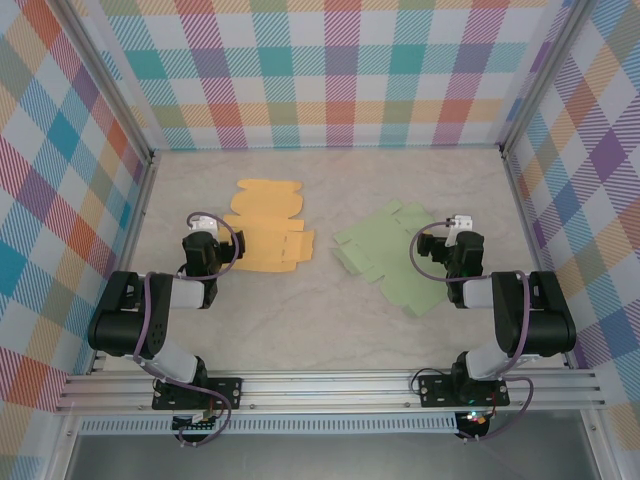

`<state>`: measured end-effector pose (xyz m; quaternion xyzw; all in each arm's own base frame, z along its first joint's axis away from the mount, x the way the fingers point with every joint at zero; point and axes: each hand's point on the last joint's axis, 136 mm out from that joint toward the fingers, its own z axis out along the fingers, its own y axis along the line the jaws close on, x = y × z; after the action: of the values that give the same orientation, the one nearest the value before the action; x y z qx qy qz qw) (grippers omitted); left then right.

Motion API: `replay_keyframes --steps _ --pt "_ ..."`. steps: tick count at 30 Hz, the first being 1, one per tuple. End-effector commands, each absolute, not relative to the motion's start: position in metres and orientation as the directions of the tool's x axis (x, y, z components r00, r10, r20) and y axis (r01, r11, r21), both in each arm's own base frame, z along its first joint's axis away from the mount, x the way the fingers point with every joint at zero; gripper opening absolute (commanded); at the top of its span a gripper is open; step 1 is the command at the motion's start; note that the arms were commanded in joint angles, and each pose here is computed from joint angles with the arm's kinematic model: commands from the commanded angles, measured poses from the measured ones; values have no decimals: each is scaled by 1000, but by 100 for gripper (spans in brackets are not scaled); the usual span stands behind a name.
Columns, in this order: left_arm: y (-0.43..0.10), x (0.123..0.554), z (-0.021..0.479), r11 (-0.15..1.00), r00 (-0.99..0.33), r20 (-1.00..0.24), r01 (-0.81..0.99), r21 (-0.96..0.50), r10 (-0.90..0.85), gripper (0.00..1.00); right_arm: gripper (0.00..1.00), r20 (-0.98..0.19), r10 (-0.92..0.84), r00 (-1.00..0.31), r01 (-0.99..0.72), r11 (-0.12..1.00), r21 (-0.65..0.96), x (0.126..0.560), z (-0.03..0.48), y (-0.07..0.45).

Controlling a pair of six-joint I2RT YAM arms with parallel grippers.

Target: Fold the paper box

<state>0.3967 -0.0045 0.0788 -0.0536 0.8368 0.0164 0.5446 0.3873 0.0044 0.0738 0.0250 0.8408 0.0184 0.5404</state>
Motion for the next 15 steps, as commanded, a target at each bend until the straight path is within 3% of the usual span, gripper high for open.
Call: replay_keyframes --steps 1,11,15 --pt "3 395 84 988 -382 -919 -145 -45 -98 100 100 -932 68 -357 6 998 70 396 93 7" --pt "19 380 124 969 -324 -937 -241 -54 -133 100 100 -926 75 -370 46 997 62 391 114 0" --pt "17 370 156 959 -268 -941 -244 -144 -209 100 100 -900 112 -420 110 991 72 386 118 -8"
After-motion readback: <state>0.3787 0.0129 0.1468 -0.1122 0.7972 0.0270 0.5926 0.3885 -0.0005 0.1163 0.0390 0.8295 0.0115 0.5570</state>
